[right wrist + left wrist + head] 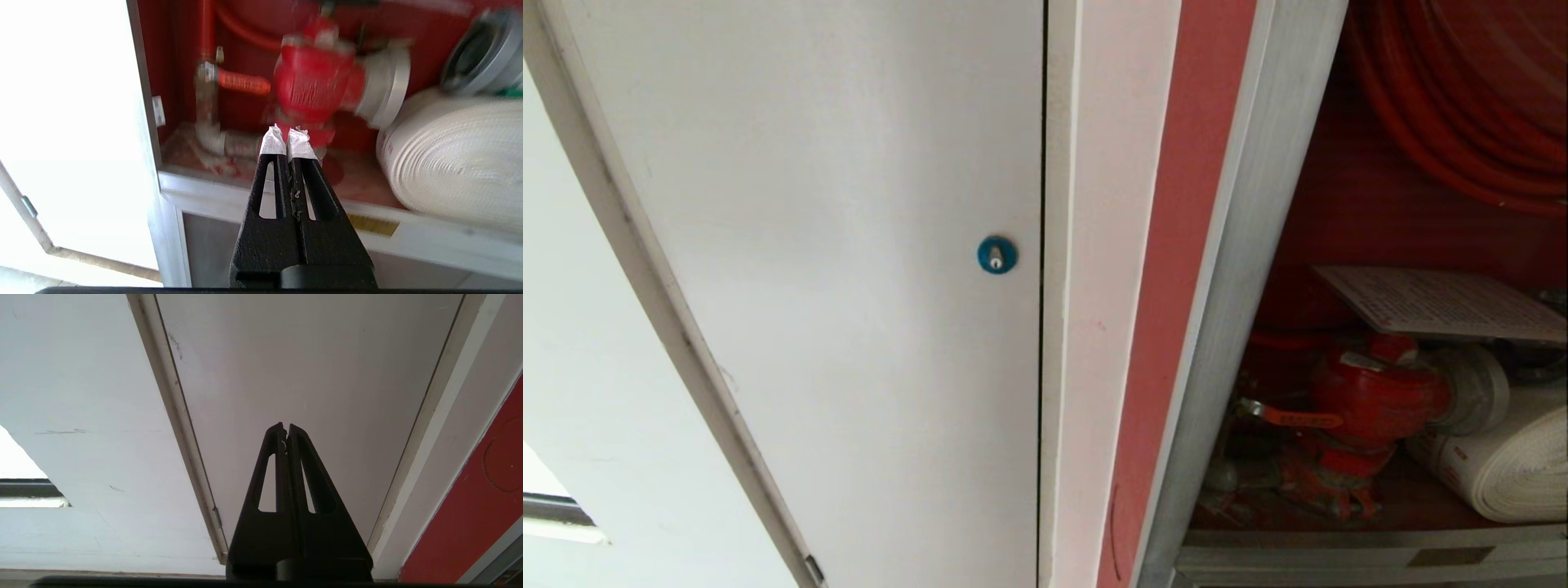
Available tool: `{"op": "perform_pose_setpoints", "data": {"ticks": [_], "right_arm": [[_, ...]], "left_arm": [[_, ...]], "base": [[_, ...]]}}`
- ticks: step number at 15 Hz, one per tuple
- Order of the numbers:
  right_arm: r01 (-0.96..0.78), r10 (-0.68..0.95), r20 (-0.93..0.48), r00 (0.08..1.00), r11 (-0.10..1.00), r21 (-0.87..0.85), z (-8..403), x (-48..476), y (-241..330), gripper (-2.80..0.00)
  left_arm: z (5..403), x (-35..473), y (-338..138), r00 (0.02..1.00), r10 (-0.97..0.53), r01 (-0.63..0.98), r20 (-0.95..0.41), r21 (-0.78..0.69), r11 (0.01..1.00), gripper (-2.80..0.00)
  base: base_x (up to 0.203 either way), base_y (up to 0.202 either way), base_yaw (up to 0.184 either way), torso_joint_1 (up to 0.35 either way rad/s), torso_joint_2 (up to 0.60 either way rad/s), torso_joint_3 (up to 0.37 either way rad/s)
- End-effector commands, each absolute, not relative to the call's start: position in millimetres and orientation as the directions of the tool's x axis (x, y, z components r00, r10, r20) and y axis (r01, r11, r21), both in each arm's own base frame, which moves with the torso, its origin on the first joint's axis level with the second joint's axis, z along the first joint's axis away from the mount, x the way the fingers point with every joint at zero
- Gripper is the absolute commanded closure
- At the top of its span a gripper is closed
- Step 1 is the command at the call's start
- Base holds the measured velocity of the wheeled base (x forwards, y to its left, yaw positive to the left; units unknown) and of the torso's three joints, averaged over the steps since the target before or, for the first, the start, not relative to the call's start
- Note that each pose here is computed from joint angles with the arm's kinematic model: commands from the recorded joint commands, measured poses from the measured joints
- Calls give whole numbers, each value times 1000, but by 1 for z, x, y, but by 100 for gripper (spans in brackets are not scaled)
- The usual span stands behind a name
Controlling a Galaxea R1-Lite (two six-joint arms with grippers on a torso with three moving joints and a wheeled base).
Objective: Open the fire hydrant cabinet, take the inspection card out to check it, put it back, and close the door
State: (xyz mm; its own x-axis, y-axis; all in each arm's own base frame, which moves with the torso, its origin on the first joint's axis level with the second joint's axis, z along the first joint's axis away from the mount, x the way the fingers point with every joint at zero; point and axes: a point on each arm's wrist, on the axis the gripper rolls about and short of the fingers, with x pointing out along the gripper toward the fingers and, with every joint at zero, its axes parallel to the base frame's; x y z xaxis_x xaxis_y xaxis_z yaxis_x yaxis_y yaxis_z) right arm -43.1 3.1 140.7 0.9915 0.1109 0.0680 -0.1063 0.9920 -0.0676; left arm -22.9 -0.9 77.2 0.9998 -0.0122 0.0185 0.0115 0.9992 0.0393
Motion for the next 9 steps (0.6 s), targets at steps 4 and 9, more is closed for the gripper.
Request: {"op": "perform_pose_setpoints", "data": {"ticks": [4,9], "right_arm": [[-91,94,94,991,995,-30,103,-33,3,0],[-26,30,114,993,999,-43,87,-24,1,0]], "left_arm": [[75,-22,-1,1000,-12,11,11,39,999,0],[76,-22,-1,1000,-11,10,12,40,999,0]], "base": [[0,0,0,0,0,0],[0,0,0,0,0,0]]}}
